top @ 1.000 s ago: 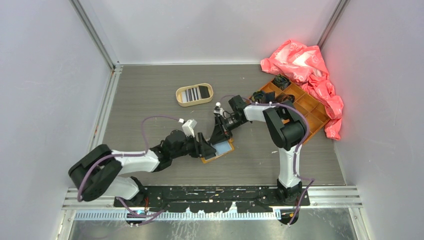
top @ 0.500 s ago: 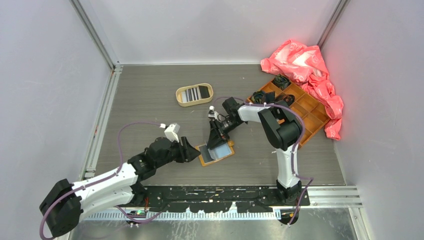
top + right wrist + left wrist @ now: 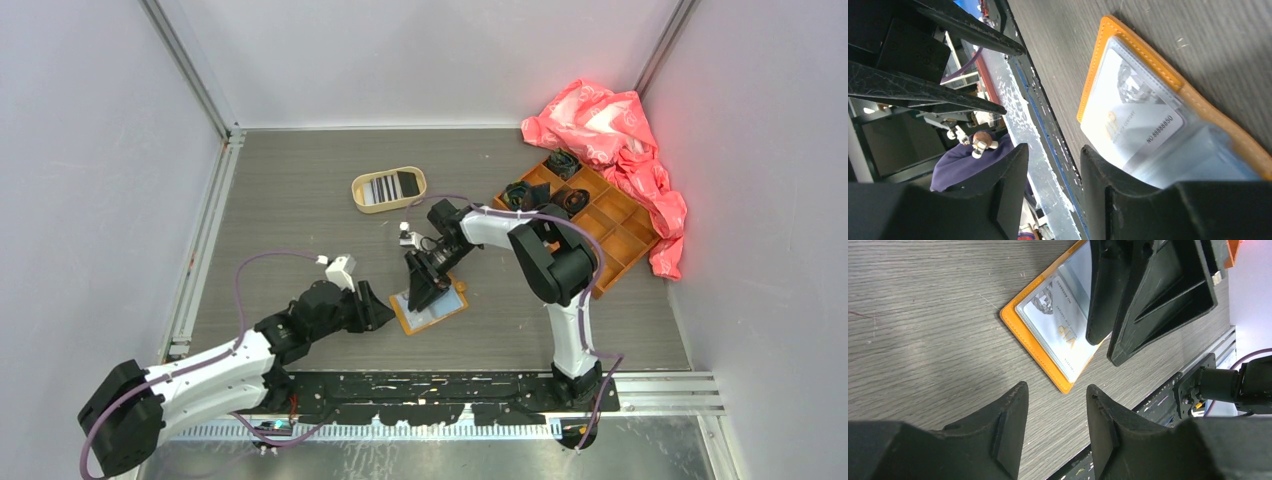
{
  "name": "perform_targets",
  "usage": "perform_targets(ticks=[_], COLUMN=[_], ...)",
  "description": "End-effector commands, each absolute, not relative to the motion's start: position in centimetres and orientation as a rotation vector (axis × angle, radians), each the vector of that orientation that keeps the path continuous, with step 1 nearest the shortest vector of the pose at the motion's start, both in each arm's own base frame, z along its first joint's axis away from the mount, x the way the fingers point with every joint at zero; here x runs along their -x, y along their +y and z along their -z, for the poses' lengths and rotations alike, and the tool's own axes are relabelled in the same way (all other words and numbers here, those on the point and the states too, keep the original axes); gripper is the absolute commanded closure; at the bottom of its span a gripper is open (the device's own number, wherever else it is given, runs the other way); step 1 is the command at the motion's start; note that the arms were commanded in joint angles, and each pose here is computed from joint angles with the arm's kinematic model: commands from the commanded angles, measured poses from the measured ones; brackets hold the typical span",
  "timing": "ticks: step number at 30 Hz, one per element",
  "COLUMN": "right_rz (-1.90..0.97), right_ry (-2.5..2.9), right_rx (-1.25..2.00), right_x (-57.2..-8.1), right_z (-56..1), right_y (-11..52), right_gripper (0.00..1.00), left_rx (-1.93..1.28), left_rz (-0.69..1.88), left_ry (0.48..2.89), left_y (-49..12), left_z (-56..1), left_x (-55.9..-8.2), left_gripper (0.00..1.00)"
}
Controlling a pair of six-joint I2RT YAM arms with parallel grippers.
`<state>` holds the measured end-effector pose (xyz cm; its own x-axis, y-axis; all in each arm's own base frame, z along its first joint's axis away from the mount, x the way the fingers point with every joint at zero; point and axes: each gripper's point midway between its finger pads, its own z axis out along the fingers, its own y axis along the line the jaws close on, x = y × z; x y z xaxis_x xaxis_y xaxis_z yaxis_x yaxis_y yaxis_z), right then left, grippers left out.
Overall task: Put the credit cards into the card holder
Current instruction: Turn over the card holder at the center of the board, then pick up the credit card from the storage box.
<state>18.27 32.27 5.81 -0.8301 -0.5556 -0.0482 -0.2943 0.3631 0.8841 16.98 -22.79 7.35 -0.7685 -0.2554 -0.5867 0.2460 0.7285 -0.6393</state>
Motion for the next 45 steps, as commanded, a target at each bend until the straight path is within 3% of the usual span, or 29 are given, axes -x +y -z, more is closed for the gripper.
perform_targets(ticks=[1, 9, 18, 20, 23, 28, 35, 45], right_rz=[1.458, 1.300, 1.183, 1.135, 1.047, 1.209, 1.474, 1.663], right_ry=[-2.440, -2.723, -3.076, -3.176, -3.269, -3.269, -3.186, -3.160], right_rx=[-0.972, -1.362, -1.677, -1.782, -1.912, -1.831, -1.537, -1.079], right_x=[-19.6, -22.6, -27.0, -28.3, -30.5, -33.2, -34.1, -35.5], right_z=[-8.4, -11.1, -16.5, -18.6, -21.5, -25.6, -24.8, -20.6], right_y=[31.7, 28.4, 25.8, 25.4, 25.2, 26.7, 29.5, 25.1], right_gripper=[0.54, 0.70, 0.71, 0.65, 0.34, 0.27, 0.27, 0.29], left_rx=[0.024, -0.001, -0.017, 0.000, 0.021, 0.085, 0.079, 0.170], left_rz=[0.999, 0.963, 1.075, 1.119, 1.168, 1.211, 1.157, 0.856], left_ry=[2.190, 2.176, 2.081, 2.051, 2.021, 2.000, 1.986, 2.251], left_y=[-23.6, -24.0, -23.2, -22.5, -21.3, -20.0, -18.9, -17.1], left_z=[-8.6, -9.2, -14.4, -16.2, -18.8, -21.6, -22.6, -15.3], left_x=[-18.0, -19.4, -23.6, -25.1, -27.2, -30.9, -36.9, -45.6], left_gripper=[0.53, 0.54, 0.25, 0.22, 0.16, 0.07, 0.11, 0.24])
